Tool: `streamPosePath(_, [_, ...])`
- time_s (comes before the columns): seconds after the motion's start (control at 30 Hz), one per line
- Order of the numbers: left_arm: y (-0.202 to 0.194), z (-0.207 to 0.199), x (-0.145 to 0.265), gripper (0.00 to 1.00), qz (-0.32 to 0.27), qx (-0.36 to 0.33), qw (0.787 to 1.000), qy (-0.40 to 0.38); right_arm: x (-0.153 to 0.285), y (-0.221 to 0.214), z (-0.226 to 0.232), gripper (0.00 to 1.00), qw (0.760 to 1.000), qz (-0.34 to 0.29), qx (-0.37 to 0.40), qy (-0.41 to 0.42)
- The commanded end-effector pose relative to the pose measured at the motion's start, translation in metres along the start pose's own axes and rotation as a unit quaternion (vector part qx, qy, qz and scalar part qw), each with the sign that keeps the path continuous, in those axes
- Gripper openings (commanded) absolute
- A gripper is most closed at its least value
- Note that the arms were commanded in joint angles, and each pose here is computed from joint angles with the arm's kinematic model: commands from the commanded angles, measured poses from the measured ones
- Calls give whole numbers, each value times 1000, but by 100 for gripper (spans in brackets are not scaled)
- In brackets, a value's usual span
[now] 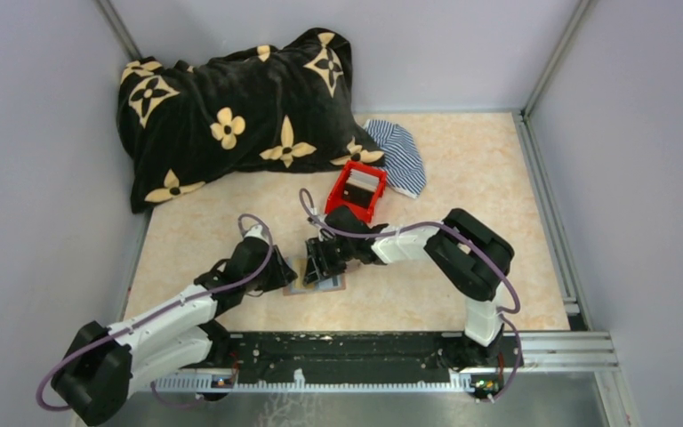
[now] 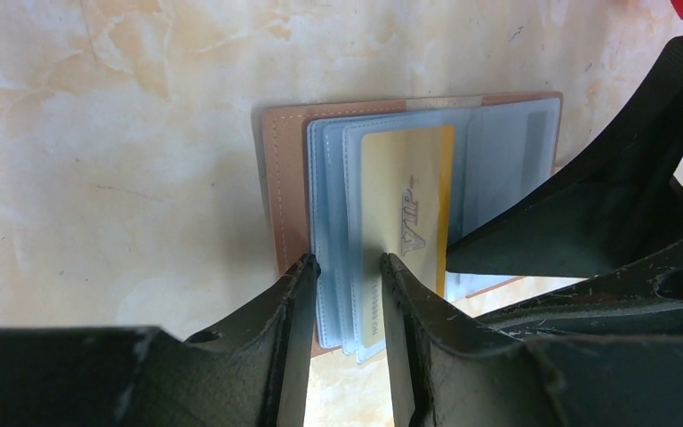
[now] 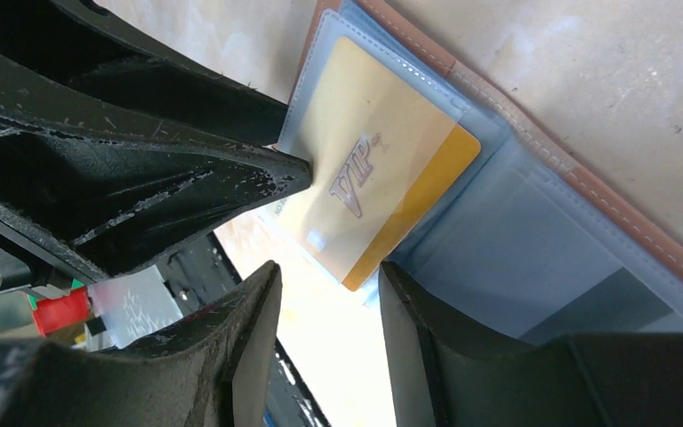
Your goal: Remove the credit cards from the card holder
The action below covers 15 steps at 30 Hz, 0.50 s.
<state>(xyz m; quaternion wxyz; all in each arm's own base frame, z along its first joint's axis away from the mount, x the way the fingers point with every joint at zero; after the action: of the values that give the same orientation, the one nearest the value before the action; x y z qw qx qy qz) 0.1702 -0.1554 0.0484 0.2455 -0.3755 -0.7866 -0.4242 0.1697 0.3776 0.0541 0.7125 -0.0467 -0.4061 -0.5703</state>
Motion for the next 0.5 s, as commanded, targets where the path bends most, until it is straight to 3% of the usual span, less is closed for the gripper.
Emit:
streamPosePath(0.0, [-13,6,-4,39,26,-1,1000,1,-3,-1,-4,46,1000,-5,5,1])
streamPosePath(0.2, [-12,6,-4,40,31,-8,999,12,10,2,-4,46,1000,-20,2,-7])
streamPosePath(0.47, [19,-19,12,39,-21,-31,999,-20,22,9,-3,46,999,-34,5,-10])
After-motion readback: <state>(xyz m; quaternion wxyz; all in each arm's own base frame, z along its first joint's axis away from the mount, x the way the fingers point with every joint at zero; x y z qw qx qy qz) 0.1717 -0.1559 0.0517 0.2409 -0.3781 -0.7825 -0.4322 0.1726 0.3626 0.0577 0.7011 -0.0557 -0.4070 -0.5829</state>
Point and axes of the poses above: each gripper's point midway between its finger pads, its own x axis back along the fingers, its own z axis along the line the jaws close on, y = z × x, the point moved 3 cm from there along x, back along the fingers, and after that the axes turned 3 degrees about x, right-handed, at the moved point
